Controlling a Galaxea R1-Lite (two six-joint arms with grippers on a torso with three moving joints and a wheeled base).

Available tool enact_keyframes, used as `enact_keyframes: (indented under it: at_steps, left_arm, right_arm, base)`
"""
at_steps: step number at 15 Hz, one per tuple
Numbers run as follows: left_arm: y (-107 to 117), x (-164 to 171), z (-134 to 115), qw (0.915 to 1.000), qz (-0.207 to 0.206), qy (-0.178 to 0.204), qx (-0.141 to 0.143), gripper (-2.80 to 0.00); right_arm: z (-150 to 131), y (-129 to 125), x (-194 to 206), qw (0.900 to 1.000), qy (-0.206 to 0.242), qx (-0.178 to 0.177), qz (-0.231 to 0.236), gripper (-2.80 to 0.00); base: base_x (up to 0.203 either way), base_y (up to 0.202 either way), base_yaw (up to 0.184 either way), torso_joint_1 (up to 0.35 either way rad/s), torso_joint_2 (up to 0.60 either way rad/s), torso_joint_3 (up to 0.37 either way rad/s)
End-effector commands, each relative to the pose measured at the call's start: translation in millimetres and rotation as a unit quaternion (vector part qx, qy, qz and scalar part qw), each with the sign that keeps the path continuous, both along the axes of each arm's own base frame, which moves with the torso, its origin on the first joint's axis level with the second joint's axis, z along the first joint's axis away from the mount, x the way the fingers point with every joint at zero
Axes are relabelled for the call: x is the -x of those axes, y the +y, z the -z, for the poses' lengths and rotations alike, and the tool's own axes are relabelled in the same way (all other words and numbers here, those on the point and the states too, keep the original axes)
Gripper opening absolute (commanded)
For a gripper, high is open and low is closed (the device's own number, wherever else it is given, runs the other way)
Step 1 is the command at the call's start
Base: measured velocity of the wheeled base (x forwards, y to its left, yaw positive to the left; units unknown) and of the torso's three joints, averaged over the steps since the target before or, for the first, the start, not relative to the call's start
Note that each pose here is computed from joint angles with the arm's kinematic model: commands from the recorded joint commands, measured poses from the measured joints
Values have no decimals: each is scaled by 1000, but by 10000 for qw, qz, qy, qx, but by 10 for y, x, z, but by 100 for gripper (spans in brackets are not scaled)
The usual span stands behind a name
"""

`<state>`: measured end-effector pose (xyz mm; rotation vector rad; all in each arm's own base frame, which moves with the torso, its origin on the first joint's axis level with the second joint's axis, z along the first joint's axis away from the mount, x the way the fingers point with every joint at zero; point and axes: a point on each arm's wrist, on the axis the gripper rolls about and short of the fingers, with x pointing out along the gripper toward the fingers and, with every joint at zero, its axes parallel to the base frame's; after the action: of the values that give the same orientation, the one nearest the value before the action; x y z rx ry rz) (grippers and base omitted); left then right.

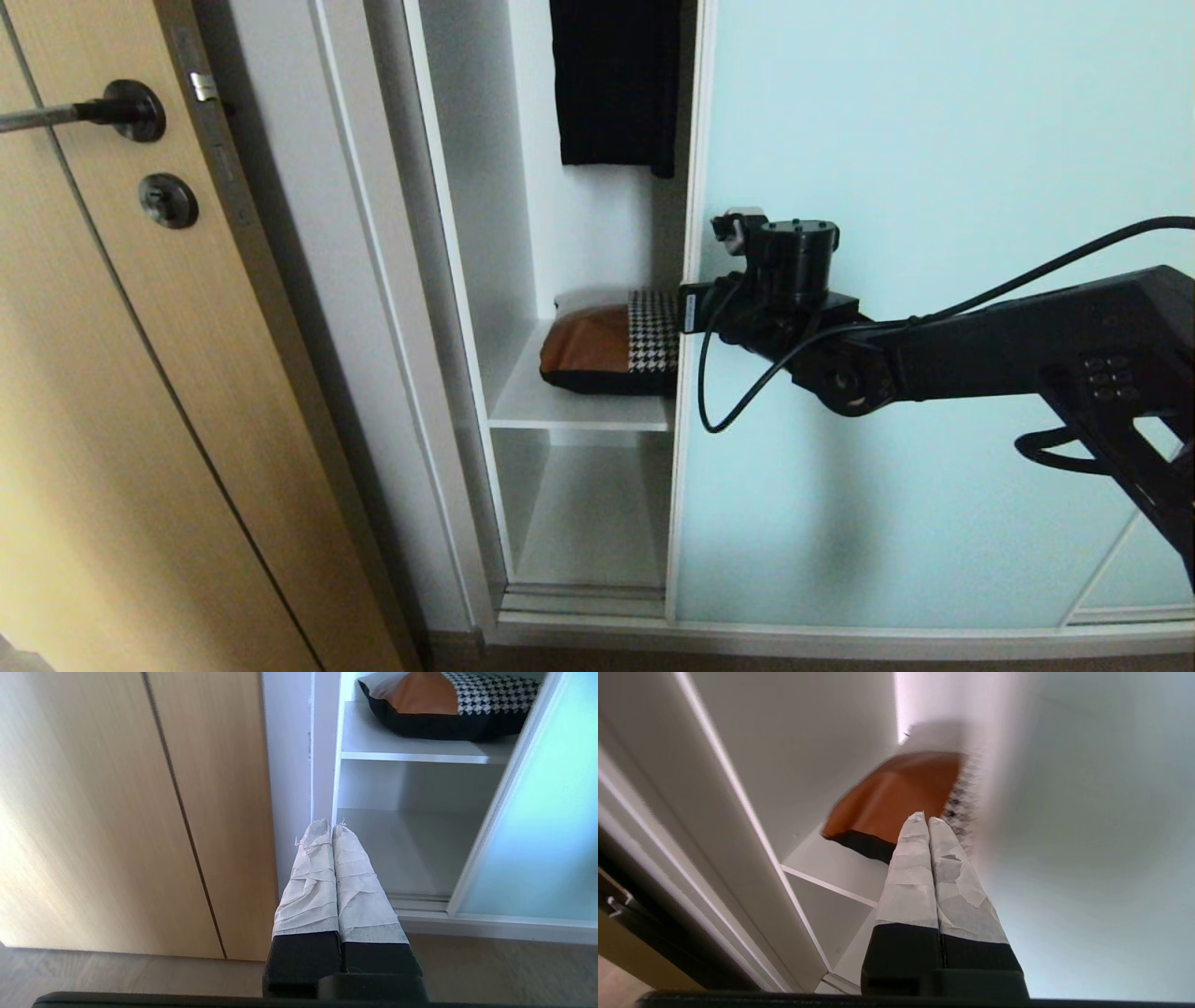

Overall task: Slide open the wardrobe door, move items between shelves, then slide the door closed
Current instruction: Close the door

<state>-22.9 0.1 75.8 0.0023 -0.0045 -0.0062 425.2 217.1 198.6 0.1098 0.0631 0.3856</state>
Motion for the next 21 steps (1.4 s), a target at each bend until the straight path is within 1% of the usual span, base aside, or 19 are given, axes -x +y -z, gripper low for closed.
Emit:
enact_keyframes:
  at_steps: [1, 6, 8, 11, 13, 16, 19, 21]
  left_arm:
    - [0, -2, 4, 10000, 0, 15, 1, -280]
    - [0, -2, 4, 10000, 0, 15, 4, -280]
    - [0, -2, 4, 10000, 0, 15, 4, -280]
    - [0, -2, 4, 10000, 0, 15, 4, -280]
    - [0, -2, 4, 10000, 0, 15, 4, -280]
    - [0, -2, 4, 10000, -3, 15, -4, -280]
    - [0, -2, 4, 10000, 0, 15, 4, -280]
    - [0, -2, 4, 10000, 0, 15, 4, -280]
  right_arm:
    - [-67, 120, 131, 9999, -31, -20, -163, -280]
    - [-173, 79, 257, 9998, -62, -51, -169, -280]
    - [-298, -27, 354, 9999, -125, -89, -26, -280]
    - [-593, -267, 605, 9992, -325, -183, 175, -280]
    - [-800, -454, 901, 9984, -441, -243, 261, -280]
    - [-1021, -806, 1552, 9973, -582, -293, 330, -280]
    - [-972, -1214, 2275, 9969, -602, -269, 425, -280]
    - [-838, -1501, 2646, 9963, -507, -167, 672, -280]
  base:
    - [0, 0, 0, 0, 0, 0]
    - [0, 0, 0, 0, 0, 0]
    - [0, 0, 0, 0, 0, 0]
    - [0, 0, 0, 0, 0, 0]
    - [0, 0, 0, 0, 0, 0]
    - [0, 0, 0, 0, 0, 0]
    - [0, 0, 0, 0, 0, 0]
    - [0, 0, 0, 0, 0, 0]
